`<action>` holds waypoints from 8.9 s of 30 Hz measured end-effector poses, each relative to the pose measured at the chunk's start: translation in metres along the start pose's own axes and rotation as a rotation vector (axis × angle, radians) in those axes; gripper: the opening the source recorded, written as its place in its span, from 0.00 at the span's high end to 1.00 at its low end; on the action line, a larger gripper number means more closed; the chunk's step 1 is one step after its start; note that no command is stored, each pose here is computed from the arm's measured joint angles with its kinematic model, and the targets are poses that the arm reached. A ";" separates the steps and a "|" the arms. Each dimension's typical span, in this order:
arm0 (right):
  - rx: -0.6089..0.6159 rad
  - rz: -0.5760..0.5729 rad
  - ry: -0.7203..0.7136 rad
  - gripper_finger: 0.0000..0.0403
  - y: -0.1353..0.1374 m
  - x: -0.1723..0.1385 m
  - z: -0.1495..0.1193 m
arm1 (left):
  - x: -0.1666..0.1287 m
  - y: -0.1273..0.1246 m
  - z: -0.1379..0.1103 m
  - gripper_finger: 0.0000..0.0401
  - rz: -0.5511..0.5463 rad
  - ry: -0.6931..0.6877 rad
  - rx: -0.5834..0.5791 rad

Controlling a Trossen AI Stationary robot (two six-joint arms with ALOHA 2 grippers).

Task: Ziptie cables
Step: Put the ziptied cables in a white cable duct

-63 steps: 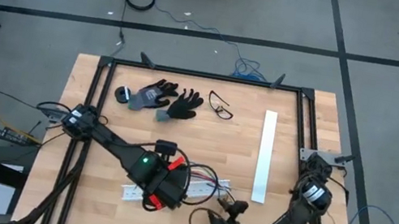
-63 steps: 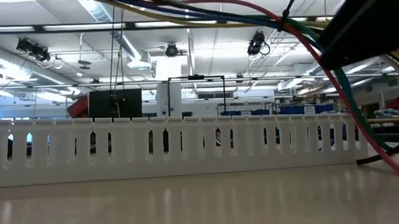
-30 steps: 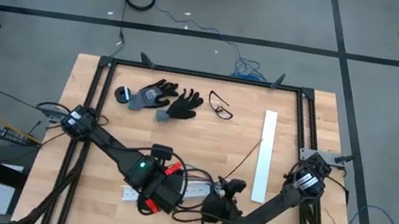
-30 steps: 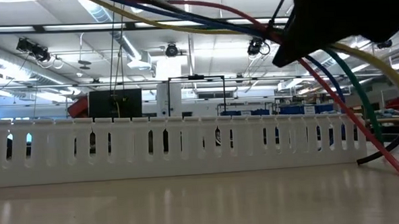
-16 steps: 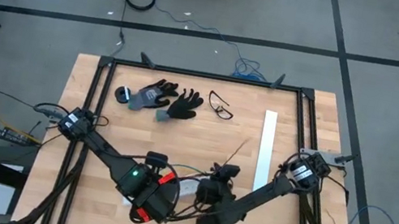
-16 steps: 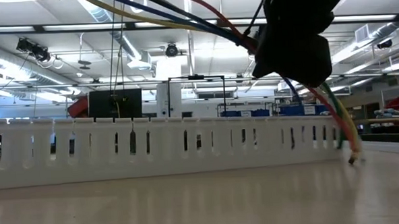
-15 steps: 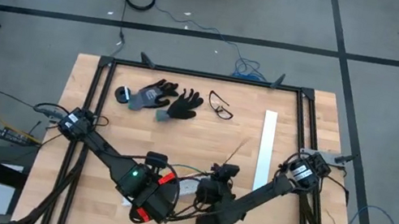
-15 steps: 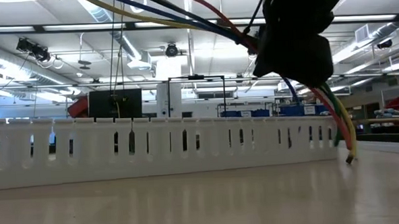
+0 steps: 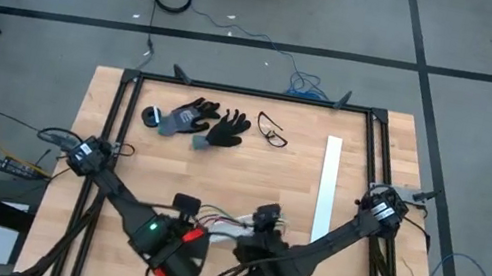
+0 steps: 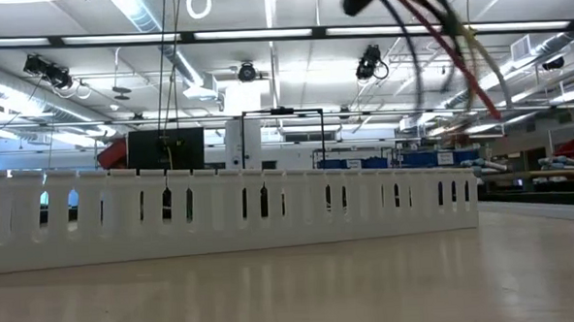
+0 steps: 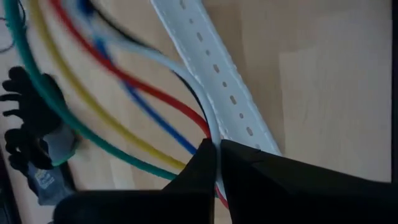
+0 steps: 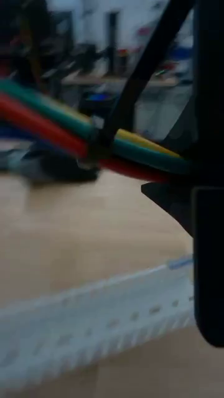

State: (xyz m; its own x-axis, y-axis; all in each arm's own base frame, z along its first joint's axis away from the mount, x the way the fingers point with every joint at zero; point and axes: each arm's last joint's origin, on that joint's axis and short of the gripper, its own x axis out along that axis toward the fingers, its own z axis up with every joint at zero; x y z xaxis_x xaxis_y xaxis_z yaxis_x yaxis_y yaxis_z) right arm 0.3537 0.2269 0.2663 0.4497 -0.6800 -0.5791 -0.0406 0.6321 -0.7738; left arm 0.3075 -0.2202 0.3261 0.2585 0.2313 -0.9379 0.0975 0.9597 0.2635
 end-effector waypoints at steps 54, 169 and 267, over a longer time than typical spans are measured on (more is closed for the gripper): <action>0.103 0.876 -0.179 0.99 0.004 0.019 0.049 | 0.105 -0.079 -0.067 1.00 0.036 0.091 0.085; 0.536 1.305 0.545 0.98 -0.035 0.175 -0.010 | 0.056 -0.095 -0.111 0.53 0.461 -0.198 -0.076; 0.101 0.097 0.130 1.00 0.017 0.140 -0.009 | 0.161 -0.098 -0.050 0.61 0.131 -0.366 -0.121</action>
State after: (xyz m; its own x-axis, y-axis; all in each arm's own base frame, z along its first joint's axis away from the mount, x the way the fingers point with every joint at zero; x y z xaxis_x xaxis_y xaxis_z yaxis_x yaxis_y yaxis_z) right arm 0.4077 0.1388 0.1696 0.3288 -0.6520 -0.6832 0.0145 0.7269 -0.6866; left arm 0.2910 -0.2690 0.1383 0.5883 0.3015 -0.7503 -0.0674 0.9430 0.3260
